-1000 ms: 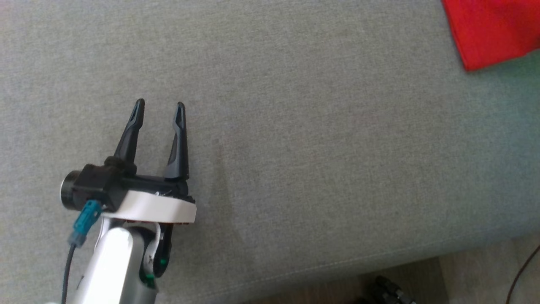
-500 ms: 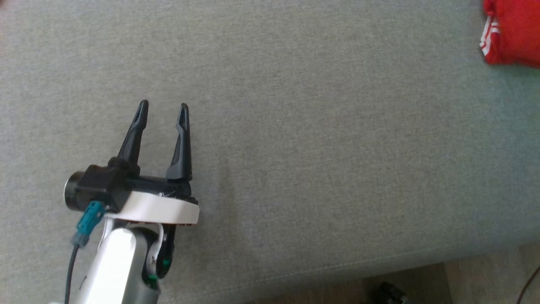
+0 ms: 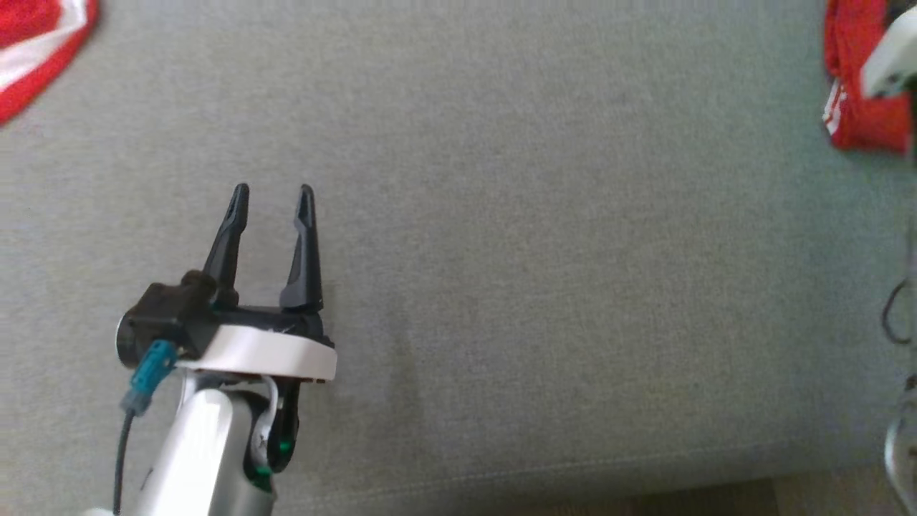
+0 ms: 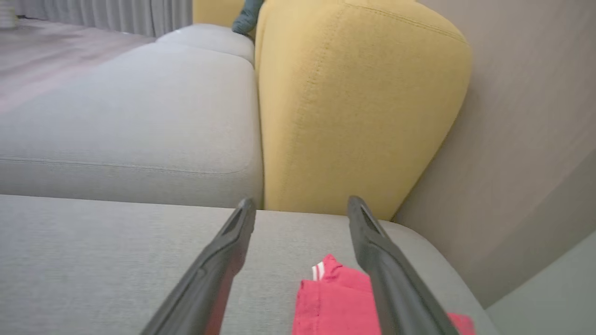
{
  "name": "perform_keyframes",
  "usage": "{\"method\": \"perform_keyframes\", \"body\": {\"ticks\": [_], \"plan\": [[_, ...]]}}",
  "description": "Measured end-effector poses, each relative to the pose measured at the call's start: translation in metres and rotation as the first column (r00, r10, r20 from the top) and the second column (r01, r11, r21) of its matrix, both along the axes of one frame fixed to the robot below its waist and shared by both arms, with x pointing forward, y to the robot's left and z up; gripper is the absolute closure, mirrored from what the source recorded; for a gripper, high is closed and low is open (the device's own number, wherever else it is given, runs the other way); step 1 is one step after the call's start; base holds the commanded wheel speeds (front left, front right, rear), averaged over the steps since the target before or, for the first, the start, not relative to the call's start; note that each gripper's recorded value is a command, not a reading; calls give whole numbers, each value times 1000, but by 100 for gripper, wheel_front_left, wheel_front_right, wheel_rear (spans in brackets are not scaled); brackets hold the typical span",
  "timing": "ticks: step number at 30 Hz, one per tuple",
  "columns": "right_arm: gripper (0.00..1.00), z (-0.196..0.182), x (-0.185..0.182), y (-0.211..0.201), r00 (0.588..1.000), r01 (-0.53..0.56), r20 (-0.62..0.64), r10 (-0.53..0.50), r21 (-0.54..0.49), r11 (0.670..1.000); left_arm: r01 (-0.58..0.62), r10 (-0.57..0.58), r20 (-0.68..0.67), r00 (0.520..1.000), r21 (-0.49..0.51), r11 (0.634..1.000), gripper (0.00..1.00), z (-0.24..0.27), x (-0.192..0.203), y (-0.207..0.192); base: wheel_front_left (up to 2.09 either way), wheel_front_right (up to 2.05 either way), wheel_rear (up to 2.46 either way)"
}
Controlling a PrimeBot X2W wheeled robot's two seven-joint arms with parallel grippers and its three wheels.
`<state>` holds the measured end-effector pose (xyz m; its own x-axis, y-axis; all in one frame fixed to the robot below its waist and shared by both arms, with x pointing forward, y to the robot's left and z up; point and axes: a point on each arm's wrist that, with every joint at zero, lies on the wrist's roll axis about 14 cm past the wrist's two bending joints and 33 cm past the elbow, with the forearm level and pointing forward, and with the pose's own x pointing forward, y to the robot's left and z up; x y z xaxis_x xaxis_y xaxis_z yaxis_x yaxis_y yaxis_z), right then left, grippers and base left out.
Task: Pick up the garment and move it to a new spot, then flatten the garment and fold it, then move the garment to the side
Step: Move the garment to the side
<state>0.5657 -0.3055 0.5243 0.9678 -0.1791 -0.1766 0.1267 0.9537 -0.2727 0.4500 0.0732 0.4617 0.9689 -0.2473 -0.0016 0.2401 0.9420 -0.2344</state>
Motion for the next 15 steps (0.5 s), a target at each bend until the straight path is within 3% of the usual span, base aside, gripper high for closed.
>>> {"method": "perform_keyframes", "body": {"ticks": [8, 15], "plan": [[0, 7, -26, 70, 985, -146, 116, 129, 153, 977, -119, 118, 46, 992, 14, 993, 0, 27, -13, 38, 0, 0, 0], [0, 6, -70, 111, 963, -223, 208, 173, 247, 943, -207, 206, 44, 978, 12, 978, 0, 35, -47, 65, 0, 0, 0]]}}
